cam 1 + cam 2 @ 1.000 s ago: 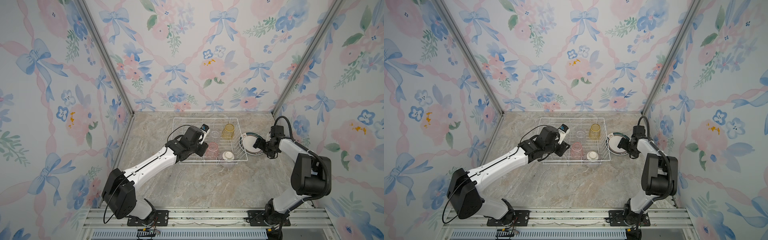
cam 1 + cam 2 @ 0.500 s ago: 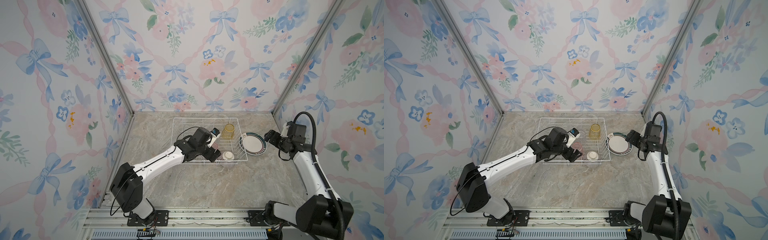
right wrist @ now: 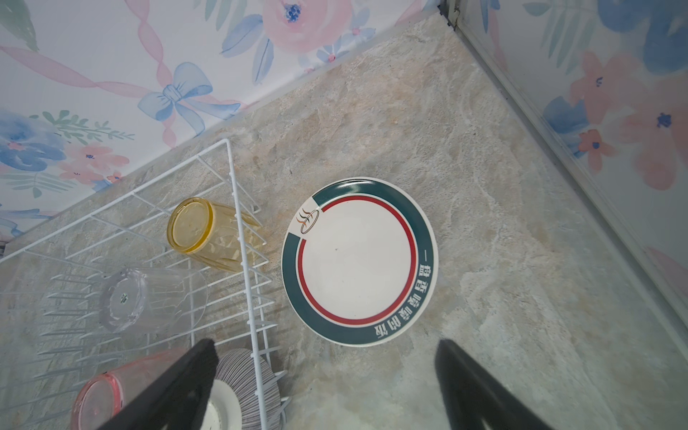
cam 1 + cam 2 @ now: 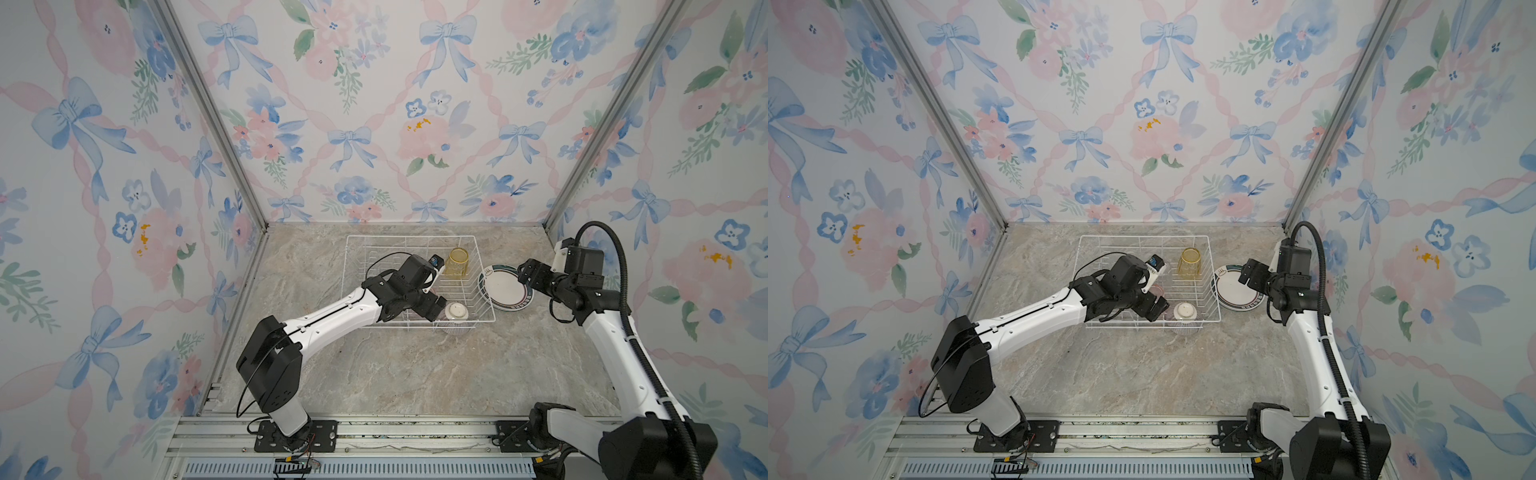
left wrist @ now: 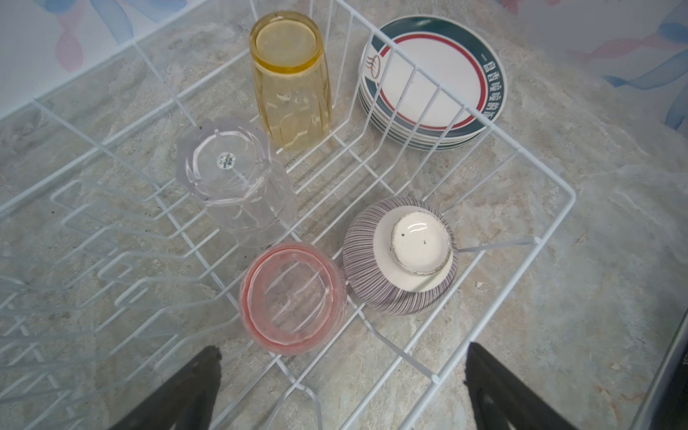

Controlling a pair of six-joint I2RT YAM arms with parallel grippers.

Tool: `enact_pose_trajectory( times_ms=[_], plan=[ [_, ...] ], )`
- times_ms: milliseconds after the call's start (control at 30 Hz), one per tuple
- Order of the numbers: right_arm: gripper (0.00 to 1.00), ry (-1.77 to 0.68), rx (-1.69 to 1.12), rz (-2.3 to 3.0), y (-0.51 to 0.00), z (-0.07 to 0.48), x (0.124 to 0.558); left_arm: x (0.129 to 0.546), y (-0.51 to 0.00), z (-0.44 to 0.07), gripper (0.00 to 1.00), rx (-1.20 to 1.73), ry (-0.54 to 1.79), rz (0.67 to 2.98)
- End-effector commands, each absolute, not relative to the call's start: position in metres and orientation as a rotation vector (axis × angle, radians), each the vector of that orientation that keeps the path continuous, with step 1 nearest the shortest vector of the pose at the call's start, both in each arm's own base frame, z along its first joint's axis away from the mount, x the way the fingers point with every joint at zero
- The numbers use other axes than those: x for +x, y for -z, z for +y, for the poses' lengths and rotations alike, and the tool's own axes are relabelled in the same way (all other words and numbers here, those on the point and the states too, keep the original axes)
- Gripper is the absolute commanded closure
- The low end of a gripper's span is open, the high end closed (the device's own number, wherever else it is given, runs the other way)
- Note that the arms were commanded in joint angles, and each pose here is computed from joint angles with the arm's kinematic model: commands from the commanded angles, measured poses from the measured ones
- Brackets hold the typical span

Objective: Unload the mixed dishes from the dish rack
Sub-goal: 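Lower the left gripper down around the pink cup while the right gripper draws back, then close the left gripper on the pink cup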

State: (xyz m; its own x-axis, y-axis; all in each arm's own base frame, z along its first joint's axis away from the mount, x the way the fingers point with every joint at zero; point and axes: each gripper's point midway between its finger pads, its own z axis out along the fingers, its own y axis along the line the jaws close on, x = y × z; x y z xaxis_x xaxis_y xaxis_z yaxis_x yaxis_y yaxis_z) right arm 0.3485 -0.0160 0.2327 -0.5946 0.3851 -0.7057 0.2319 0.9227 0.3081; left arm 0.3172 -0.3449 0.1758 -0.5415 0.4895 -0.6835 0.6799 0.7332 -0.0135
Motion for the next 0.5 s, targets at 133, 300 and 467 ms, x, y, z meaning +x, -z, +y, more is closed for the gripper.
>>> enact_pose_trajectory(
  times_ms=[133,300,467],
  plan=[
    [0.05,-0.210,0.393,2.223,-0.241,-0.013,0.341,0.337,-0.151,-0.329,0.04,0.830,0.099,2.408],
    [0.04,-0.206,0.384,2.215,-0.243,-0.013,0.339,0.342,-0.140,-0.333,0.20,0.812,0.091,2.460],
    [0.02,-0.197,0.379,2.210,-0.242,-0.014,0.338,0.343,-0.132,-0.342,0.17,0.831,0.128,2.490]
  ],
)
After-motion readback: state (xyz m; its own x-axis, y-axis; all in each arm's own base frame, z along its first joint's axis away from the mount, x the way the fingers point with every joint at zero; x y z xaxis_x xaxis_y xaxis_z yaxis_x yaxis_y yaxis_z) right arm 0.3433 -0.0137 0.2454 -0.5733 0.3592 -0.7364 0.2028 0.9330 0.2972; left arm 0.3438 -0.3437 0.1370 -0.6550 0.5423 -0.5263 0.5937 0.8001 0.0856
